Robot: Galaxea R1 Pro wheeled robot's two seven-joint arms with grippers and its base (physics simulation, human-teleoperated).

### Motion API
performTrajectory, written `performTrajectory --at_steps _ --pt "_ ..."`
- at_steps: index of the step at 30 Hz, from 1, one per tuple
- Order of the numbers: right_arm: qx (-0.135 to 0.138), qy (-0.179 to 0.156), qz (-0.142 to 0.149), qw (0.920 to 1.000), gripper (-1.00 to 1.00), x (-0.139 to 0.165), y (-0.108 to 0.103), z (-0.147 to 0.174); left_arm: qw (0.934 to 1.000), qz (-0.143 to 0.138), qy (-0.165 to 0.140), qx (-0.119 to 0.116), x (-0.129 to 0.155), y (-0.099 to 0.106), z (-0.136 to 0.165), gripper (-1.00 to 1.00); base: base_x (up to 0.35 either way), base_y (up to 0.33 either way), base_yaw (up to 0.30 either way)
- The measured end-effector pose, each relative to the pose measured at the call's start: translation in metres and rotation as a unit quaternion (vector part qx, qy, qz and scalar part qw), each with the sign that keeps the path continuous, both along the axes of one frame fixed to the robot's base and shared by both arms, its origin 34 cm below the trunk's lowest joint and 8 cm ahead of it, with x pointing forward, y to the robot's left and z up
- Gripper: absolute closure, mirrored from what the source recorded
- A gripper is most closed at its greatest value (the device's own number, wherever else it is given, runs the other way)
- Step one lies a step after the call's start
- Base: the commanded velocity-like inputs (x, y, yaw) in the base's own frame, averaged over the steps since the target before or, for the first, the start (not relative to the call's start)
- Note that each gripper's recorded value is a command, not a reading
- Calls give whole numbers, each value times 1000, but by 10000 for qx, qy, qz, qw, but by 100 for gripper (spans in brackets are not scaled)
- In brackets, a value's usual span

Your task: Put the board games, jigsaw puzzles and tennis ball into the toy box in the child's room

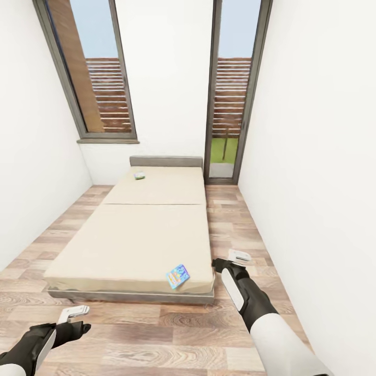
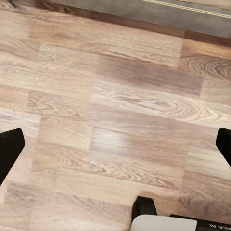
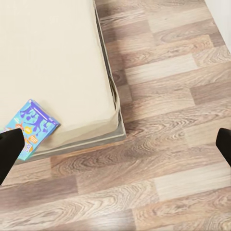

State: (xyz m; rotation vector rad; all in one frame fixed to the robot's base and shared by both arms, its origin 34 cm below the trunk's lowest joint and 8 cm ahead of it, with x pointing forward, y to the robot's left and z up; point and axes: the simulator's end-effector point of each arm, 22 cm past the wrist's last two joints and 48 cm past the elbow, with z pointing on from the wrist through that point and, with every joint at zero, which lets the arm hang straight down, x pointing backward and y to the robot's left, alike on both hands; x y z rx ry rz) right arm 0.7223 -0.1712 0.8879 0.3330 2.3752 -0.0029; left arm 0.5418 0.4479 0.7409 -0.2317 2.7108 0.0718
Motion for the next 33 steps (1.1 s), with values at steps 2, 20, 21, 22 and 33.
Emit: performTrajectory --at_steps 2,20,21,22,33 --pt "1 -1 -2 10000 -100 0 0 0 10000 4 -2 -5 0 0 0 -100 2 248 0" --pt "842 -191 367 9956 -100 9 22 4 9972 -78 108 -732 2 -13 11 -100 0 52 0" --pt "905 -207 375 9950 -100 9 21 4 9965 -85 142 -822 2 -12 14 -100 0 2 0" --pt "963 -221 378 9944 -100 10 18 4 9956 -93 174 -917 2 -12 18 -100 0 1 0" --pt "1617 -437 206 9857 -100 17 -11 7 9646 -450 105 -2598 26 -49 98 -100 0 0 0"
